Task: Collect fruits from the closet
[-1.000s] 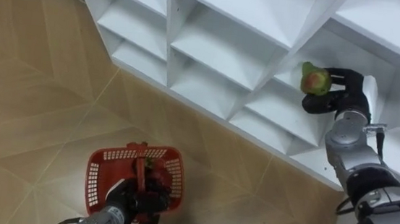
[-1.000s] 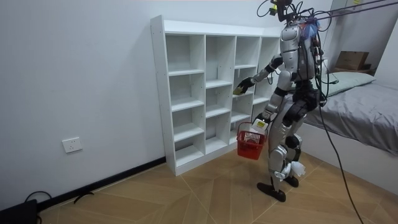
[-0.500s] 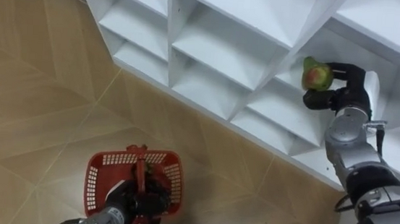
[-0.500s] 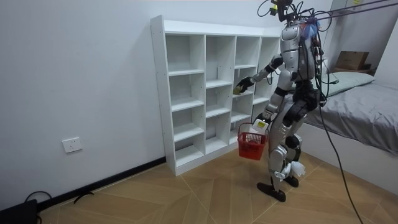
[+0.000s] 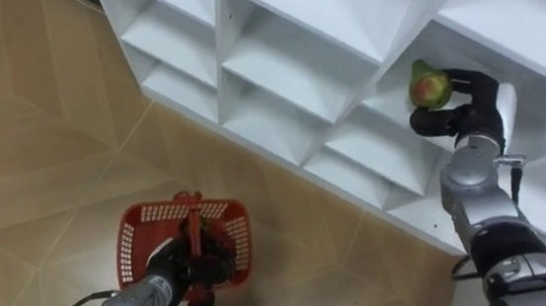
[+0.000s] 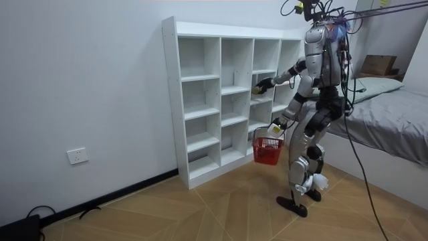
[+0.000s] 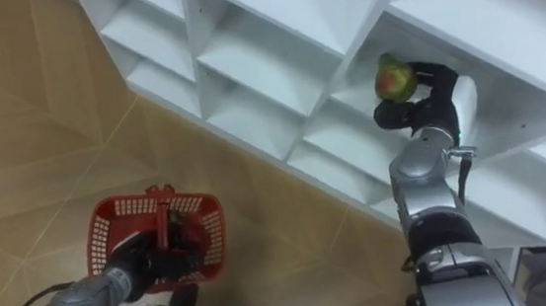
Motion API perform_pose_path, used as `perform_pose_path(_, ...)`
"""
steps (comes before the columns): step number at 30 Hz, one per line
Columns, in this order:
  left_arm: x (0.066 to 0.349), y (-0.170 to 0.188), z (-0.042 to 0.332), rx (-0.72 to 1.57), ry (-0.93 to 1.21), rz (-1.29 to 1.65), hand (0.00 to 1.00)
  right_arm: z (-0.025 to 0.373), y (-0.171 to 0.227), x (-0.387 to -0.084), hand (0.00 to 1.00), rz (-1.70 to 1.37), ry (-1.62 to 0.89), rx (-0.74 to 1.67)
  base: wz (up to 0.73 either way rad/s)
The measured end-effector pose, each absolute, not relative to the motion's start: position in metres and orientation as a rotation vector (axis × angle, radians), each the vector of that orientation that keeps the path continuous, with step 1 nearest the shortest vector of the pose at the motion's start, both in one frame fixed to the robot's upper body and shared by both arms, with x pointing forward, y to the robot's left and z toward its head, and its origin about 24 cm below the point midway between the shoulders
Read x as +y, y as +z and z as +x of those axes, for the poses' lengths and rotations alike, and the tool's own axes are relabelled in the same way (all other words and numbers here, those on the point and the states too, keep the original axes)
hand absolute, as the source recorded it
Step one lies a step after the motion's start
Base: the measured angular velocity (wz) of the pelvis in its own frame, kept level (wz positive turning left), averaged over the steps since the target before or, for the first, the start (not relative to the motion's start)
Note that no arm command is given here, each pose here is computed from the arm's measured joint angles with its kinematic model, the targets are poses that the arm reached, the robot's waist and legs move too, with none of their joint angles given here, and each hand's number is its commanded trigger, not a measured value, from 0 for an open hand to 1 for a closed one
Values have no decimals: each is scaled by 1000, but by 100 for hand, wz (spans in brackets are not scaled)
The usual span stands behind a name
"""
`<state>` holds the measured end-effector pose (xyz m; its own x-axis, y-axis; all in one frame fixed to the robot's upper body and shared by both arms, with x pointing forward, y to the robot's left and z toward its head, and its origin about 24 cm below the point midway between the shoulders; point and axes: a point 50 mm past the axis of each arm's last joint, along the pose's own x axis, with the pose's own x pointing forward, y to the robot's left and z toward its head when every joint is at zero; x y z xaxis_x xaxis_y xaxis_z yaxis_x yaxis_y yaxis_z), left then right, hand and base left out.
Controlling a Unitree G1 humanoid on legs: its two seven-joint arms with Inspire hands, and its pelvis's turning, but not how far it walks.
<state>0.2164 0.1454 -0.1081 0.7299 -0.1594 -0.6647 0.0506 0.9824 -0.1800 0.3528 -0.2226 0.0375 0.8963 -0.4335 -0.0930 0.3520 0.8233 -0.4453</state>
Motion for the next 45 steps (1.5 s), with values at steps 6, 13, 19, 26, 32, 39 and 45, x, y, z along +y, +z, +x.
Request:
perform_pose_path(6,137,-107,213,733,-130,-183,100,317,2,-205,100,-412,-338,212,-13)
perform_pose_path(13,129,-97,217,673,-123,-206,100,285,-19,-189,100,-368,-249,232,-13)
perform_pose_path(19,121,-90,221,634,-145,-230,100,261,-27,-178,100,-399,-166,220,-2)
perform_pose_path(26,117,-93,215,644,-162,-258,100,245,-36,-161,100,-383,-65,244,-4)
perform_pose_path(32,110,-88,212,623,-187,-290,100,231,-41,-144,100,-354,46,267,0)
perform_pose_path(39,104,-82,214,597,-223,-302,100,229,-44,-138,100,-335,129,291,0)
perform_pose_path(45,101,-77,217,573,-252,-312,100,226,-47,-135,100,-348,176,305,0)
